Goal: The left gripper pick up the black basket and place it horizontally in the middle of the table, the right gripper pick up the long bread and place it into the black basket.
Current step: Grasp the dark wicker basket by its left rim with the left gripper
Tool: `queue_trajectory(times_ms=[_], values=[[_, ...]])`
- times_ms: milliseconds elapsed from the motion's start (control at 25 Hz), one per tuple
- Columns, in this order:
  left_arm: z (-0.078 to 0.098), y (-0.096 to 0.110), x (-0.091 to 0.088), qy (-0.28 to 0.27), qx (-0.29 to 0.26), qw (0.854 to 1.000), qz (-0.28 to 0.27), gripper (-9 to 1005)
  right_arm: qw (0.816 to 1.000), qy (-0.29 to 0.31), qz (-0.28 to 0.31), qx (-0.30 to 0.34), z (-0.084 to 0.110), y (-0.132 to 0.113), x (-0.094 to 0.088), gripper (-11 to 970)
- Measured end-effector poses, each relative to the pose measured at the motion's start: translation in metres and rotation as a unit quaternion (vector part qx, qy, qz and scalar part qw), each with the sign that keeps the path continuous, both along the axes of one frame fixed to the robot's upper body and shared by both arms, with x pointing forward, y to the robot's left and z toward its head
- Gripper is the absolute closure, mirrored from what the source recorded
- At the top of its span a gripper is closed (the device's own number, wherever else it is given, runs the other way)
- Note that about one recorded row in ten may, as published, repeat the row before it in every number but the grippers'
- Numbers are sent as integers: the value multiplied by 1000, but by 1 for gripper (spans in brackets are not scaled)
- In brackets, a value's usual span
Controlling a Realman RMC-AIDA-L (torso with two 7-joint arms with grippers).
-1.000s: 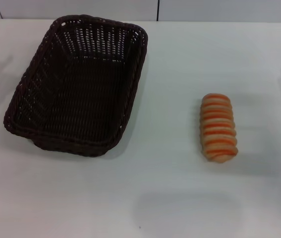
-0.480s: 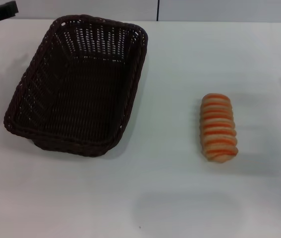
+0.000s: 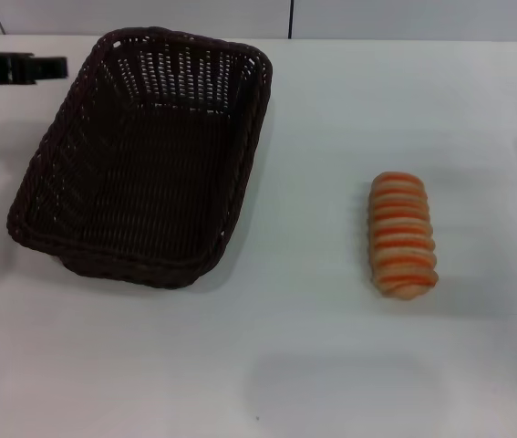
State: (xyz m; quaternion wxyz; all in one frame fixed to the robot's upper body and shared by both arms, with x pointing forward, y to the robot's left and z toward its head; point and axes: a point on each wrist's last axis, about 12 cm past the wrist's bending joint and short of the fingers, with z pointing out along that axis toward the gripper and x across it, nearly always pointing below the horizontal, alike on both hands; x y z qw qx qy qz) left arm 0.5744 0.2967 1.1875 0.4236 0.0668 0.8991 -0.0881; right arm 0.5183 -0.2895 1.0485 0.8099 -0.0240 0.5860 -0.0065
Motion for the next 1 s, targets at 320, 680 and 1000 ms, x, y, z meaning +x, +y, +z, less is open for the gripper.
queue_trajectory(times_ms=[320, 680, 1000], values=[[-13, -21, 12, 40, 37, 998, -14, 268, 1000, -4, 0, -1, 3, 1, 4, 307], [-26, -25, 18, 69, 44, 996, -19, 270, 1000, -5, 0, -2, 3, 1, 4, 308], [-43, -25, 22, 95, 60, 993, -25, 272, 1000, -7, 1, -2, 4, 2, 5, 307]])
